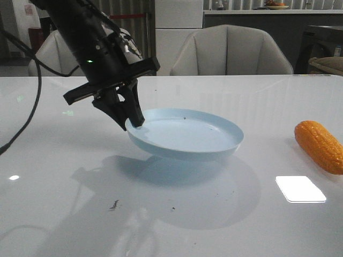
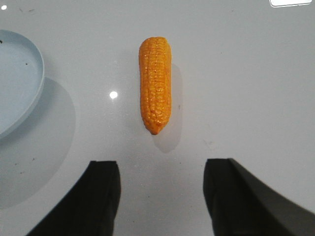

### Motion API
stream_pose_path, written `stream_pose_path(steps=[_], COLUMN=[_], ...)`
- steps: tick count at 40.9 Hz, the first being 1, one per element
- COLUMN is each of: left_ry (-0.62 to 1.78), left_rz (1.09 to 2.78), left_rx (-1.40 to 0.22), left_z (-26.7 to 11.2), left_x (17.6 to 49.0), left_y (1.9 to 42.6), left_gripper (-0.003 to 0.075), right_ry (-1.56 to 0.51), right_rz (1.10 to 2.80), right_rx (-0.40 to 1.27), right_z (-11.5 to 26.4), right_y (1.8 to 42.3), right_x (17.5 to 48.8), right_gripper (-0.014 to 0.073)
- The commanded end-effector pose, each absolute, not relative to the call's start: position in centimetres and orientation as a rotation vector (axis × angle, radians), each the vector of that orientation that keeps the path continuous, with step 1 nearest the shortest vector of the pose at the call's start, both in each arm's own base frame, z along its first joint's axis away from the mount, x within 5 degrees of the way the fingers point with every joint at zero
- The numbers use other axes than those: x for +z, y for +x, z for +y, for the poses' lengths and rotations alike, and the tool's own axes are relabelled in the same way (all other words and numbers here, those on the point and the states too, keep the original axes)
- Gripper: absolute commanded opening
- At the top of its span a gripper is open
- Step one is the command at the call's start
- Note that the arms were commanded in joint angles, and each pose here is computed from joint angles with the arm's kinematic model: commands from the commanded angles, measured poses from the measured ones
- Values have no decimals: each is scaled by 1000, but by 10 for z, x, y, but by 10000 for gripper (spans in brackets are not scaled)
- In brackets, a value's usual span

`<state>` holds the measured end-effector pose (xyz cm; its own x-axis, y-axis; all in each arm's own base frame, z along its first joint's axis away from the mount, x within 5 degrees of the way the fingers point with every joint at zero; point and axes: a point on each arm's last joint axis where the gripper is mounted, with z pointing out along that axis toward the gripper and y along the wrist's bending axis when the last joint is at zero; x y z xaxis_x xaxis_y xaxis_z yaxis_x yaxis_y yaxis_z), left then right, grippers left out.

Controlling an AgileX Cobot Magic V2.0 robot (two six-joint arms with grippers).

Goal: Place corn on plate with both arms
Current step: 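Grip the plate rim with the left gripper and drag it toward the table center, then release the plate and raise the left gripper away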

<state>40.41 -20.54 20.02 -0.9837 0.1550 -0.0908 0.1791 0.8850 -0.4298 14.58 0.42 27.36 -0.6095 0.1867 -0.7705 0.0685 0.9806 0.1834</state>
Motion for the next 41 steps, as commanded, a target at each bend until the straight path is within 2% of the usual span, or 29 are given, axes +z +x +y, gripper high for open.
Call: stream_pose_path(steps=[1, 13, 17, 24, 26, 33, 41], left_ry=[272, 292, 307, 335, 349, 386, 332], left_rz=[2931, 2981, 3007, 3013, 2995, 2935, 2729], left_rx=[-735, -706, -694, -636, -620, -546, -504], left_z=[-212, -213, -212, -209, -209, -198, -166], left_x=[224, 208, 206, 205, 209, 239, 310], left_y=[403, 404, 402, 403, 405, 418, 435], left_gripper=[97, 127, 199, 382, 401, 385, 381], right_ry=[171, 171, 171, 171, 171, 171, 170], right_rz=[2140, 2140, 2140, 2140, 2140, 2139, 2130], right_rx=[162, 162, 162, 162, 162, 162, 160], right_z=[3, 3, 3, 3, 3, 3, 3], right_y=[151, 151, 151, 151, 151, 151, 151], right_x=[288, 288, 288, 288, 288, 288, 289], right_gripper=[487, 487, 487, 487, 487, 487, 487])
